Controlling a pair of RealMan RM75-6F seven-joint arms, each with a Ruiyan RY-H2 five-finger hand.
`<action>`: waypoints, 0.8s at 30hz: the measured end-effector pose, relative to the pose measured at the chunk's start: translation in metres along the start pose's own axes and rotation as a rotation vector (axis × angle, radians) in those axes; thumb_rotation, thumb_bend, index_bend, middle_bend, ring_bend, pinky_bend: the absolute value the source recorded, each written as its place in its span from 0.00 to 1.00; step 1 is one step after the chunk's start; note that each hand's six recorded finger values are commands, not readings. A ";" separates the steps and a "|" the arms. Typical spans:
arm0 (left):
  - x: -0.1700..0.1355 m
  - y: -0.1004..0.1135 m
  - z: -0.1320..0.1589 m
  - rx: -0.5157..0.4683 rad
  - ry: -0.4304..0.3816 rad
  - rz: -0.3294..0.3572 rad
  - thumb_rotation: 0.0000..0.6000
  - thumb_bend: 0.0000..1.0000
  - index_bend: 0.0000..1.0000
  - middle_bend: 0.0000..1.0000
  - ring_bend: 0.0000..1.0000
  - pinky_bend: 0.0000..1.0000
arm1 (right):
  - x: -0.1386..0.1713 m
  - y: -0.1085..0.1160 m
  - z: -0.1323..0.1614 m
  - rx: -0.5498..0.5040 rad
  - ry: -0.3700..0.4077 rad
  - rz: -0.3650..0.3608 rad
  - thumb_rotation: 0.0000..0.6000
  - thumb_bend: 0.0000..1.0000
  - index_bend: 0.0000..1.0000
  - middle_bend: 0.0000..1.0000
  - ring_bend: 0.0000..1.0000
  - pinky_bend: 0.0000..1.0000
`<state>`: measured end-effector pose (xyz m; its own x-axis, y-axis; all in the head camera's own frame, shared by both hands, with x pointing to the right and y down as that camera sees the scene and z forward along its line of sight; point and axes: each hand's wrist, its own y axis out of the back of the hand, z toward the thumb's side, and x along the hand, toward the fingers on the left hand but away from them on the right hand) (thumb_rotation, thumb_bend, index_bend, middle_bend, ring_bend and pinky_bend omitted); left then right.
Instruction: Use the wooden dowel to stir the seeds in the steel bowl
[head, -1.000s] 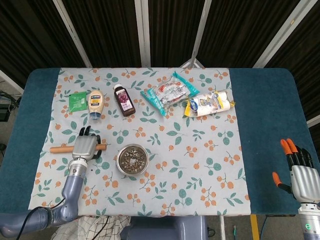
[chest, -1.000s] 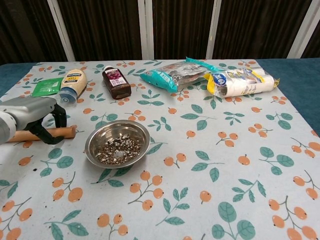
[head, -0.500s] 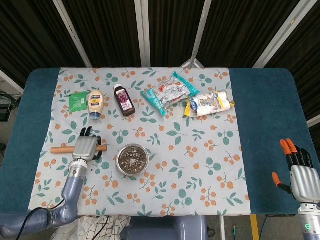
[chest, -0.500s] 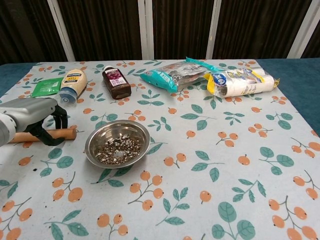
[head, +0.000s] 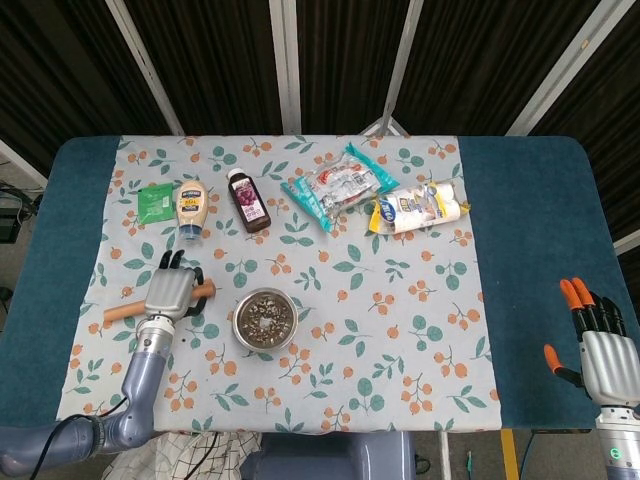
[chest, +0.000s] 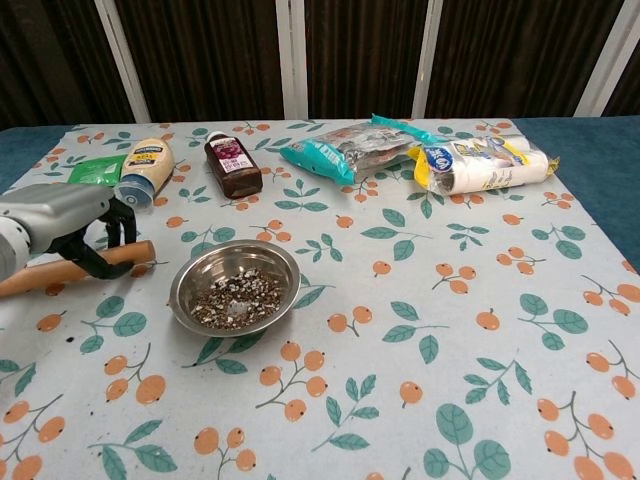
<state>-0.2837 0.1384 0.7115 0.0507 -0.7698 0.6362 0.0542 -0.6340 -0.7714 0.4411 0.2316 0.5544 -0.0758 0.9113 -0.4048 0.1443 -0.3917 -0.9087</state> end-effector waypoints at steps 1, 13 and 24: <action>0.000 0.001 0.000 -0.004 -0.001 0.002 1.00 0.70 0.63 0.49 0.07 0.00 | 0.000 0.000 0.000 0.000 0.000 0.000 1.00 0.37 0.00 0.00 0.00 0.00; -0.006 0.040 0.012 -0.104 -0.062 0.080 1.00 0.73 0.64 0.51 0.08 0.00 | 0.000 0.000 0.000 -0.003 -0.003 0.000 1.00 0.37 0.00 0.00 0.00 0.00; -0.024 0.087 0.021 -0.179 -0.138 0.173 1.00 0.74 0.65 0.54 0.09 0.00 | 0.001 0.001 0.000 -0.003 -0.005 -0.004 1.00 0.37 0.00 0.00 0.00 0.00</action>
<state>-0.2595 0.1031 0.6298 0.1795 -0.8582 0.4808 -0.1439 -0.5064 -0.8502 0.4414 0.2320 0.5536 -0.0809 0.9123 -0.4015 0.1472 -0.3874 -0.9101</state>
